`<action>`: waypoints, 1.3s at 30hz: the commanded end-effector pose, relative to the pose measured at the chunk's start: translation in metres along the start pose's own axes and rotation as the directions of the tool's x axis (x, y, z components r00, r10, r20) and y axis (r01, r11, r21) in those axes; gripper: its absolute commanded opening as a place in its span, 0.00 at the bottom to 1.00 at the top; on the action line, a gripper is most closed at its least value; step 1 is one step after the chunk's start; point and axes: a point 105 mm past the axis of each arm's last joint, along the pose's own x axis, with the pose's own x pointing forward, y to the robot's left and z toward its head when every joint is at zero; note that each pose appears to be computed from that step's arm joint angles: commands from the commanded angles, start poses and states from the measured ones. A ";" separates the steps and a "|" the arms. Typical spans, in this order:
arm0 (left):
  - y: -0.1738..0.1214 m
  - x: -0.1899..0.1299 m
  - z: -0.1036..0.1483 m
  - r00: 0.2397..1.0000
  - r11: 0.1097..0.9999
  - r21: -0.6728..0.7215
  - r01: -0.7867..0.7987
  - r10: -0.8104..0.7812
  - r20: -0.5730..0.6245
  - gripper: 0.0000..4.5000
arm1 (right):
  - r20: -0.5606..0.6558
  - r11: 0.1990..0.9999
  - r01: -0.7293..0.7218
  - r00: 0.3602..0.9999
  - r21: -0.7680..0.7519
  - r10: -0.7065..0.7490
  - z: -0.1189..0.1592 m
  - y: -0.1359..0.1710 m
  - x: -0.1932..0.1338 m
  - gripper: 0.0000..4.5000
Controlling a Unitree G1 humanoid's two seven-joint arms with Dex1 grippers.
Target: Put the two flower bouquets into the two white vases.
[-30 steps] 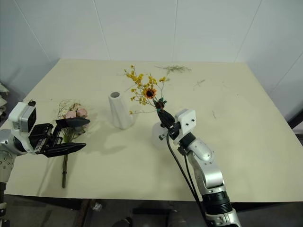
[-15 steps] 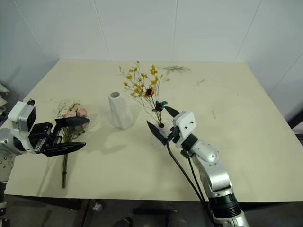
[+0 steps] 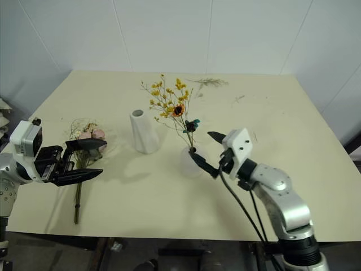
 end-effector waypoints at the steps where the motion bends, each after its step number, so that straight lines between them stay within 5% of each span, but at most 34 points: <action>1: 0.005 -0.002 0.007 0.999 0.997 0.059 -0.049 0.049 0.004 1.00 | -0.067 0.994 -0.109 0.992 -0.022 0.107 0.010 0.007 -0.013 1.00; 13: 0.016 -0.011 0.009 0.920 0.920 0.019 -0.391 0.391 0.022 1.00 | -0.140 0.953 -0.301 0.942 0.037 0.304 0.026 0.008 -0.026 1.00; 27: 0.009 -0.043 -0.015 0.586 0.599 -0.044 -0.800 0.764 -0.270 1.00 | -0.096 0.871 -0.491 0.869 -0.032 0.486 0.037 -0.016 -0.030 1.00; 39: 0.006 -0.064 -0.049 0.385 0.415 -0.075 -0.907 0.742 -0.548 1.00 | -0.106 0.861 -0.505 0.861 -0.062 0.498 0.032 -0.027 -0.015 1.00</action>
